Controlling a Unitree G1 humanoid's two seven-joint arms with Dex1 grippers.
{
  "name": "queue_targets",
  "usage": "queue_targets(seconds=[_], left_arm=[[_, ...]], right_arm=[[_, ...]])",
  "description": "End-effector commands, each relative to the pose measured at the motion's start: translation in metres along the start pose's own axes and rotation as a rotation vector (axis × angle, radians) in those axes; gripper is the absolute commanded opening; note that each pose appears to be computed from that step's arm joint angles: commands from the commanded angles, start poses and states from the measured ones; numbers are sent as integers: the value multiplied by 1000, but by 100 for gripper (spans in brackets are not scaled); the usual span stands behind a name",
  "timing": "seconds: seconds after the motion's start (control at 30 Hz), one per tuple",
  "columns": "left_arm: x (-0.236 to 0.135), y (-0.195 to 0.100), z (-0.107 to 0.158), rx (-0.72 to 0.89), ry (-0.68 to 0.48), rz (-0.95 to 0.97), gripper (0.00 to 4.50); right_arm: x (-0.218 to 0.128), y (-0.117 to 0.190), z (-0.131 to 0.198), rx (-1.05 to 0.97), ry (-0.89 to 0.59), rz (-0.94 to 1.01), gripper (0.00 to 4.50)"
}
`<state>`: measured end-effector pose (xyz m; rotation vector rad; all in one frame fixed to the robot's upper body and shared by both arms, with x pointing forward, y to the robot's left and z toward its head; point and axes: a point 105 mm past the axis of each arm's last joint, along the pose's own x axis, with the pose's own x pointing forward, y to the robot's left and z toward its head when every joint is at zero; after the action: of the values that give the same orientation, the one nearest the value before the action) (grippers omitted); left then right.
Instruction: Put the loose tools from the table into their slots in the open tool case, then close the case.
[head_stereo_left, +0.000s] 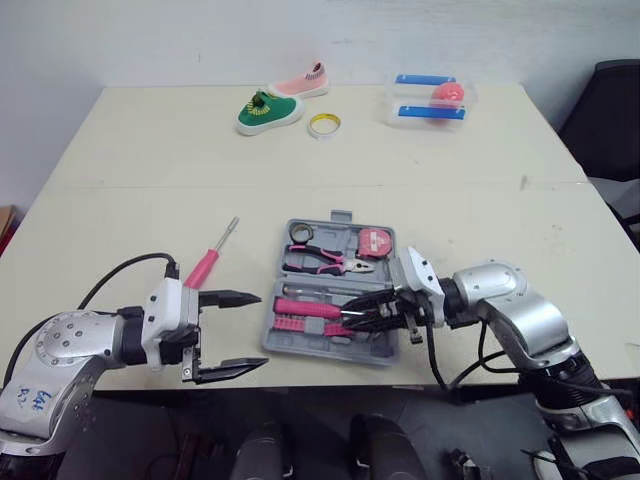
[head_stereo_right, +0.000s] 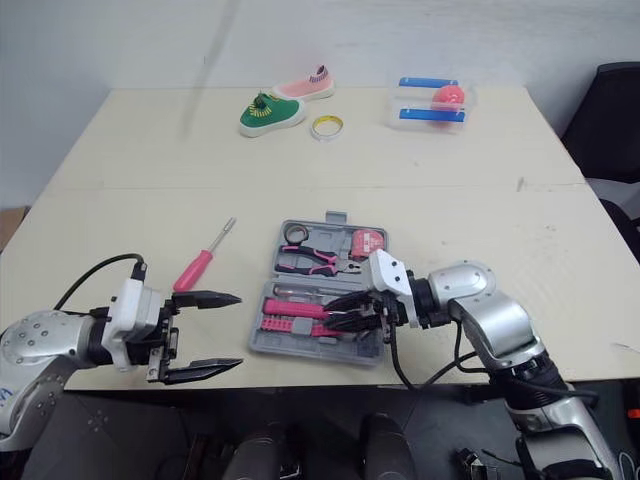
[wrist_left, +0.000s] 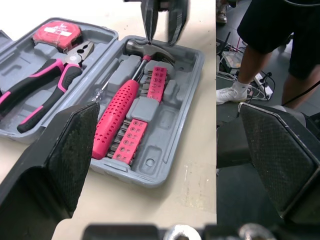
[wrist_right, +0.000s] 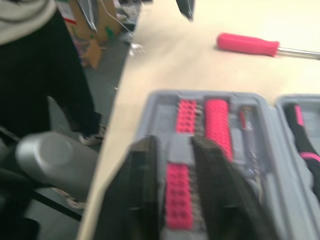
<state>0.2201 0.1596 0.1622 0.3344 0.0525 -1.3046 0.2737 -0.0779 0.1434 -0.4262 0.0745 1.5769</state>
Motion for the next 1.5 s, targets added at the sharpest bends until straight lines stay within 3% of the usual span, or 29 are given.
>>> queue_targets(seconds=[0.03, 0.17, 0.5, 0.63, 0.7, 0.77, 0.87, 0.97, 1.2, 1.37, 1.5], left_arm=[[1, 1, 6, 35, -12, -7, 450], [1, 2, 5, 32, -10, -3, 450], [-3, 2, 1, 17, -3, 30, 450], [-8, 8, -3, 26, -5, 96, 450], [-16, 13, -6, 21, -8, 162, 450], [-36, 25, -12, 0, -11, 299, 450], [-72, 41, -17, -13, -20, 508, 450], [-108, 49, -24, -34, -20, 682, 450], [-183, 47, -57, -129, 88, 985, 450], [-230, 38, -74, -174, 159, 1163, 450], [-225, 39, -71, -165, 141, 1145, 450]], right_arm=[[8, -2, -15, -58, 39, -13, 6], [8, -2, -41, -53, 151, -7, 6], [10, 15, -51, -170, 214, 82, 6], [8, 11, -32, -198, 91, 40, 6], [-1, 7, -10, -220, -63, -6, 6], [-31, -3, 9, -255, -194, -126, 6], [-77, -14, 8, -107, -183, -257, 6], [-121, -23, -1, -139, -104, -427, 97], [-213, -19, -38, -181, 103, -700, 446], [-266, -3, -62, -118, 231, -854, 446], [-286, -5, -63, -87, 200, -962, 446]])
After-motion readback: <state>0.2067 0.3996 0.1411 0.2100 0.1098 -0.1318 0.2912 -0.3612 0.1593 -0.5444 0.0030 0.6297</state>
